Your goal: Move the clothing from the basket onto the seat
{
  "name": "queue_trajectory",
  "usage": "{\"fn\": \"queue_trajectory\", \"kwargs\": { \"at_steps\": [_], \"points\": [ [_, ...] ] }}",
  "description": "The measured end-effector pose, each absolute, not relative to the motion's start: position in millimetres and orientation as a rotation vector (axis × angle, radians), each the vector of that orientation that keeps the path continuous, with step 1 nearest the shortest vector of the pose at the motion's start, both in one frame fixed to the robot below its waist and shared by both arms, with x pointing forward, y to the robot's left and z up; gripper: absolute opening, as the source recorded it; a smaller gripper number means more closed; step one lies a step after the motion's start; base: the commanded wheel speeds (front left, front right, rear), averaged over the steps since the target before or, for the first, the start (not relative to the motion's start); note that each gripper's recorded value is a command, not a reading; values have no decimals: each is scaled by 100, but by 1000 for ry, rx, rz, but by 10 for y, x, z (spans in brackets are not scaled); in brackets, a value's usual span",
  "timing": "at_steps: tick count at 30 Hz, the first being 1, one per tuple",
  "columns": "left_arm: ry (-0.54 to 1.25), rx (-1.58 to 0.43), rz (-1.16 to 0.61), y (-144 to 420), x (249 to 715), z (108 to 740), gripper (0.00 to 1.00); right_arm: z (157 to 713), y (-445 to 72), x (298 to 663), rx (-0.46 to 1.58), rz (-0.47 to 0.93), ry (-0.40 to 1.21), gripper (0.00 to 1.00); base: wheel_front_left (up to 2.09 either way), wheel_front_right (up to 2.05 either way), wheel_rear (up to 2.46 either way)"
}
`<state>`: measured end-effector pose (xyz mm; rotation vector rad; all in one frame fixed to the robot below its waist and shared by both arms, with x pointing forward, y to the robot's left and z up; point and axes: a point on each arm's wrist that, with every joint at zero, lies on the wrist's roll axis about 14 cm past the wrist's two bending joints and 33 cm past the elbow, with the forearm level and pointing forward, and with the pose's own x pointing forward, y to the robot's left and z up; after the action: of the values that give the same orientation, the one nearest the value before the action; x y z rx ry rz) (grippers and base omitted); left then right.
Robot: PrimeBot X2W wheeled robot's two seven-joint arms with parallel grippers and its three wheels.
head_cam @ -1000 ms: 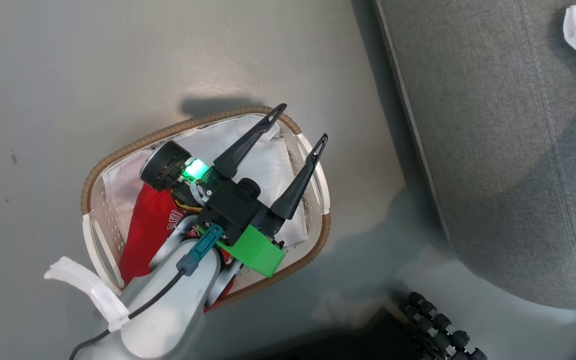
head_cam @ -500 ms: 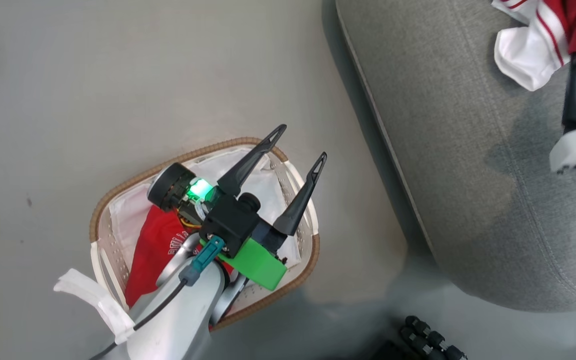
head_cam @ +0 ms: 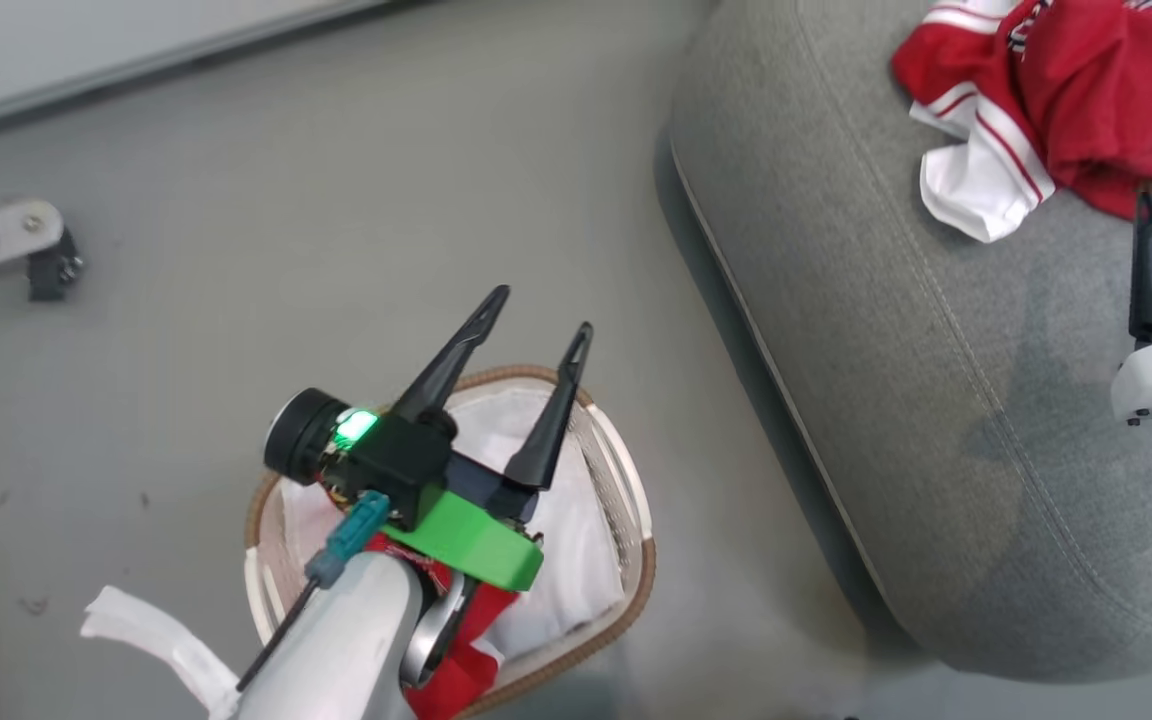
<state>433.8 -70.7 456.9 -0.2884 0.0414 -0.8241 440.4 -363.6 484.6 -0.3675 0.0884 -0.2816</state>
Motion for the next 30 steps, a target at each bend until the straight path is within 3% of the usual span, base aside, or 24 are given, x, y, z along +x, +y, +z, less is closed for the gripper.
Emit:
{"fn": "queue_trajectory", "kwargs": {
  "at_steps": [6,16,22,30],
  "points": [
    [0,-279,-656,-251,4399,4779,100,5208,-3372,4511,-339,-226,-25,100,0,0,0],
    [-30,-239,-319,835,4247,4894,100,5445,-2309,4728,-156,-18,-141,100,0,0,0],
    [-16,-215,-158,1376,3973,4839,100,5365,-1777,4616,-38,86,-138,100,0,0,0],
    [1,-235,-78,1616,3661,4789,100,5275,-1459,4322,79,160,-123,100,0,0,0]
  ]
}}
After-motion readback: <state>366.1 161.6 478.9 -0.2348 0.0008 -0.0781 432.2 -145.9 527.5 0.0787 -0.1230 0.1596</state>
